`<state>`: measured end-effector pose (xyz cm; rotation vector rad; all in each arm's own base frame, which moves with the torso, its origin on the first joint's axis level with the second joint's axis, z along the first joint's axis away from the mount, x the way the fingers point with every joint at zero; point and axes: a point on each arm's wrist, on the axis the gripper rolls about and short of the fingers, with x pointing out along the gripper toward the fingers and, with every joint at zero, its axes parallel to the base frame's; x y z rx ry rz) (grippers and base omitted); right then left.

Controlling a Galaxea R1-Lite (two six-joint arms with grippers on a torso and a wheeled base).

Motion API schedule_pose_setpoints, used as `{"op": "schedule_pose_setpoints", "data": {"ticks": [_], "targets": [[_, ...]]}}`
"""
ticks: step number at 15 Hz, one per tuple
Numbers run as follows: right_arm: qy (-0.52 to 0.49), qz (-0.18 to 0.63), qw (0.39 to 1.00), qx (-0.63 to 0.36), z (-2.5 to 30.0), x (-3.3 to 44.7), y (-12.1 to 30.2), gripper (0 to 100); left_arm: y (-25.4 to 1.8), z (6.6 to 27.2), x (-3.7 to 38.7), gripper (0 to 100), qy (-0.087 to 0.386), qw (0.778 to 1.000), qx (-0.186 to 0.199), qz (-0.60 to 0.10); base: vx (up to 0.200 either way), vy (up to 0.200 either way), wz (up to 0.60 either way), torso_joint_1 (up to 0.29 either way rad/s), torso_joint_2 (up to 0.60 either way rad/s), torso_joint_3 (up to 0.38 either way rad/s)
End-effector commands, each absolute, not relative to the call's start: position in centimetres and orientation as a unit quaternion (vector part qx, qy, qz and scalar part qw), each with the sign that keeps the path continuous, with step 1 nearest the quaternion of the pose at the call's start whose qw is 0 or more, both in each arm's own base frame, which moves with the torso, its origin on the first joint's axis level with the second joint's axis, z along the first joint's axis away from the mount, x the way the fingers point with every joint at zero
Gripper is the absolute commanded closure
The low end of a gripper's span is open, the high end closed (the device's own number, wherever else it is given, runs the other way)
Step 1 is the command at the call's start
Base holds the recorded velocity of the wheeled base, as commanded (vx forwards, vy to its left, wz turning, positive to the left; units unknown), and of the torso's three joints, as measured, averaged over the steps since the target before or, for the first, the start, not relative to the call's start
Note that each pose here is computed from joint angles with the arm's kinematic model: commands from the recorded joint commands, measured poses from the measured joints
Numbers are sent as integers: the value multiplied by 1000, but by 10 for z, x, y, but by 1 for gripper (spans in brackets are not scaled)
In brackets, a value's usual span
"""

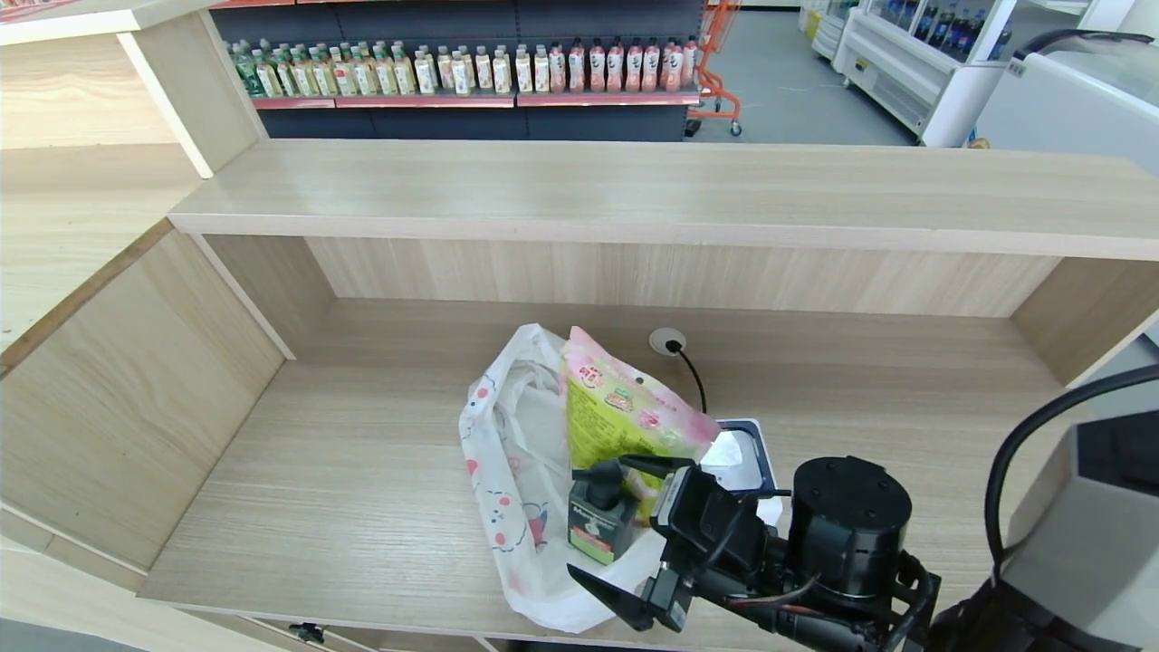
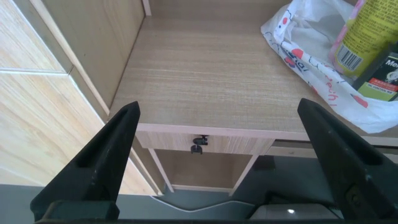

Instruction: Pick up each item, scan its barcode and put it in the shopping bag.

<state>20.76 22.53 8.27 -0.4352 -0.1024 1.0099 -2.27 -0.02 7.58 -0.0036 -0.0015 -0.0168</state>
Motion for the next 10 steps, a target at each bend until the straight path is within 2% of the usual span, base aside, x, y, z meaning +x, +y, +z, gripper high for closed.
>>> {"op": "schedule_pose_setpoints", "data": {"ticks": [1,3,5,10], "targets": [[-84,485,850,-187,113,194,222,0,0,76,-23,0,-1,1000,-2,-8,0,0,0,0,0,0],[-104,486,851,-171,163,171,204,0,0,76,-23,0,-1,1000,-2,-8,0,0,0,0,0,0],[-104,478,858,-156,196,155,180,0,0,76,-23,0,-1,1000,-2,-8,0,0,0,0,0,0],[-98,371,917,-110,220,160,137,0,0,76,-23,0,-1,1000,-2,-8,0,0,0,0,0,0]]}}
